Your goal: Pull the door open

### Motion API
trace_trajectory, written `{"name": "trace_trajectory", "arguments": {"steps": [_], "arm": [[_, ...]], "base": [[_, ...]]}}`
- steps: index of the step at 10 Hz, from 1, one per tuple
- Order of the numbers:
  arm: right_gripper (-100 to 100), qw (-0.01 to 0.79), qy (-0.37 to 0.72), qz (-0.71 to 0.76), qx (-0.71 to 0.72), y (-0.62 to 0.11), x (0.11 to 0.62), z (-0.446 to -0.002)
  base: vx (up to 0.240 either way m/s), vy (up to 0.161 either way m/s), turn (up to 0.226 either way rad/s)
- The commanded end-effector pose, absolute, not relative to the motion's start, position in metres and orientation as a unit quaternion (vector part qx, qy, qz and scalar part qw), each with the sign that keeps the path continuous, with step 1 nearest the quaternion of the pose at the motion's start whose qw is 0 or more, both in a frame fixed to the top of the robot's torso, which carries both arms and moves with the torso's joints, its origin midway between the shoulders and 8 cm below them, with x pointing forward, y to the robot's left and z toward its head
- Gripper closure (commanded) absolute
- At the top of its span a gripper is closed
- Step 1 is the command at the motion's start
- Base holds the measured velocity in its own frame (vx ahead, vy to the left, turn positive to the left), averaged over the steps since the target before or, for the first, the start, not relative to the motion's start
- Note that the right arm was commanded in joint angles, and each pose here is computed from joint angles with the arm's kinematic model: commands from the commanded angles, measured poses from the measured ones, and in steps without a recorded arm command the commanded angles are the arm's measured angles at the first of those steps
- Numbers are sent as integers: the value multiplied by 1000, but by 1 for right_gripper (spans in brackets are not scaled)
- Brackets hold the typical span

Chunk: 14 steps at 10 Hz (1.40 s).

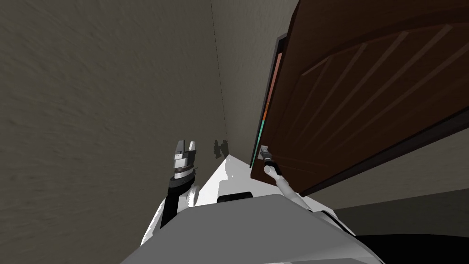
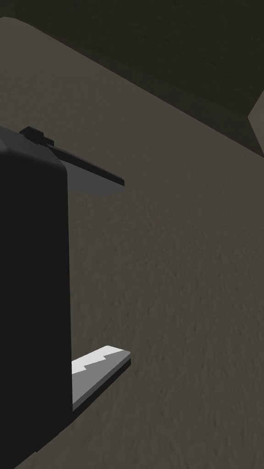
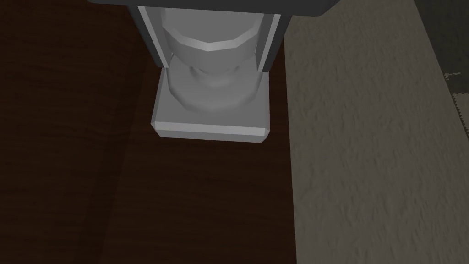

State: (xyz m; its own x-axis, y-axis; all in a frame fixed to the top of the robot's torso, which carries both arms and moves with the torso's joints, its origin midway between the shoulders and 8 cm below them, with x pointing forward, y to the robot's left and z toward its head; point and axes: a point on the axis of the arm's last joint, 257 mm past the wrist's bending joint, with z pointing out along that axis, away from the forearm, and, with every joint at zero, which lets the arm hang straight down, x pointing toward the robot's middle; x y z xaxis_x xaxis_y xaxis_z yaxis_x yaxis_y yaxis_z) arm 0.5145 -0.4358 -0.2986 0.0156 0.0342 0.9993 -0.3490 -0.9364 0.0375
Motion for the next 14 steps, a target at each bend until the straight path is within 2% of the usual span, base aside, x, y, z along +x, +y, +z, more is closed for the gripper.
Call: {"name": "trace_trajectory", "arguments": {"steps": [1,3,11,14], "arm": [[100,137,-113,694,698,-435,515,-297],[100,130,-109,695,699,-433,513,-298],[100,96,-93,701,701,-421,508,-296],[100,89,-85,700,703,-416,505,-299]], "base": [[0,0,0],[-73,-22,80],[-238,-53,141],[-162,-26,100]]}}
